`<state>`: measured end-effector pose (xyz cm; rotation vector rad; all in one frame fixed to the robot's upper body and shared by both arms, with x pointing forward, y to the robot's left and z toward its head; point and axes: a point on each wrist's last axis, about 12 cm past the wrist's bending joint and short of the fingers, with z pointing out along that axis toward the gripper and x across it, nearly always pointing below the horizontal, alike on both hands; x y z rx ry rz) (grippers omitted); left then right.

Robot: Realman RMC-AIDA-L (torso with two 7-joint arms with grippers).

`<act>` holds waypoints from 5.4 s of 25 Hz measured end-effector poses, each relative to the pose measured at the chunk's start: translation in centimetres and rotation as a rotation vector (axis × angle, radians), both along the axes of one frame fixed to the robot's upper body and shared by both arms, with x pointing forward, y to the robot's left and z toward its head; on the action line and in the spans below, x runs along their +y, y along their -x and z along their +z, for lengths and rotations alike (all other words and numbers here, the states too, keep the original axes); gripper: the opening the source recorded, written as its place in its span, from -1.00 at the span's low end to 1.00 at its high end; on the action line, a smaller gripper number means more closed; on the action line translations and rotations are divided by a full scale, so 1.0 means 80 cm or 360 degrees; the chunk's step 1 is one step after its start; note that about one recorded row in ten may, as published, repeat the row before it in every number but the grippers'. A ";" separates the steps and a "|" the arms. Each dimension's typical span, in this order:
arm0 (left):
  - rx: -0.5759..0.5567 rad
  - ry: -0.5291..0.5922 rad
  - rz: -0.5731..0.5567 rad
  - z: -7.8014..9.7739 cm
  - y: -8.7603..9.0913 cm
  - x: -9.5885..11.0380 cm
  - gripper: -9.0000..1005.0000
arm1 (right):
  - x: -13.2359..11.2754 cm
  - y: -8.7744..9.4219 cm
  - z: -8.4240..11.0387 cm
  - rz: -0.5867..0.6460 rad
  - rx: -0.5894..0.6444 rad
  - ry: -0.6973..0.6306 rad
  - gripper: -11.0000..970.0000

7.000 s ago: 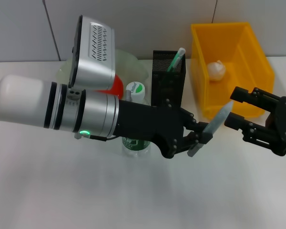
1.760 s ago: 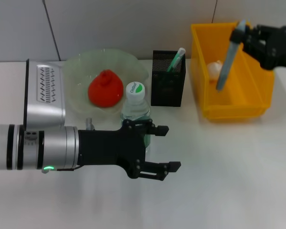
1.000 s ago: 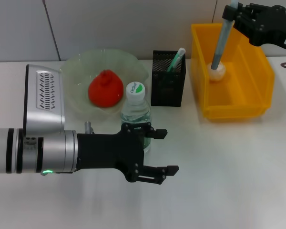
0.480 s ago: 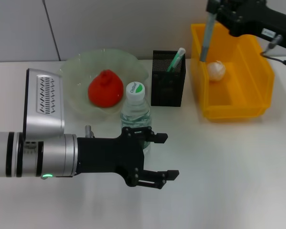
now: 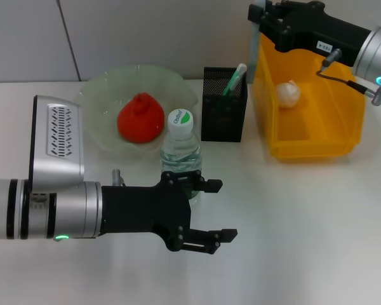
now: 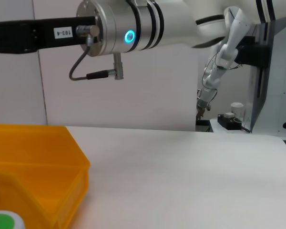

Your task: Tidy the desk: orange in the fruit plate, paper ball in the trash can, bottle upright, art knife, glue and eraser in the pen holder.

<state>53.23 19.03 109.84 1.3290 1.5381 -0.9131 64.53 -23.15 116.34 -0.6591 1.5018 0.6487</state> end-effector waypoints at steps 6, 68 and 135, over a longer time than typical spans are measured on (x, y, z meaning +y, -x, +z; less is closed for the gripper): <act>-0.0001 0.0001 0.0001 0.000 0.000 0.000 0.69 | 0.001 -0.001 -0.009 -0.0054 -0.0058 -0.0014 -0.67; -0.0044 0.0032 -0.0102 0.002 0.005 -0.019 0.70 | 0.030 -0.013 -0.037 -0.0130 0.0120 -0.0054 -0.67; -0.0072 0.0026 -0.0125 0.005 0.000 -0.023 0.70 | 0.009 -0.002 -0.014 -0.0108 -0.0138 -0.0074 0.58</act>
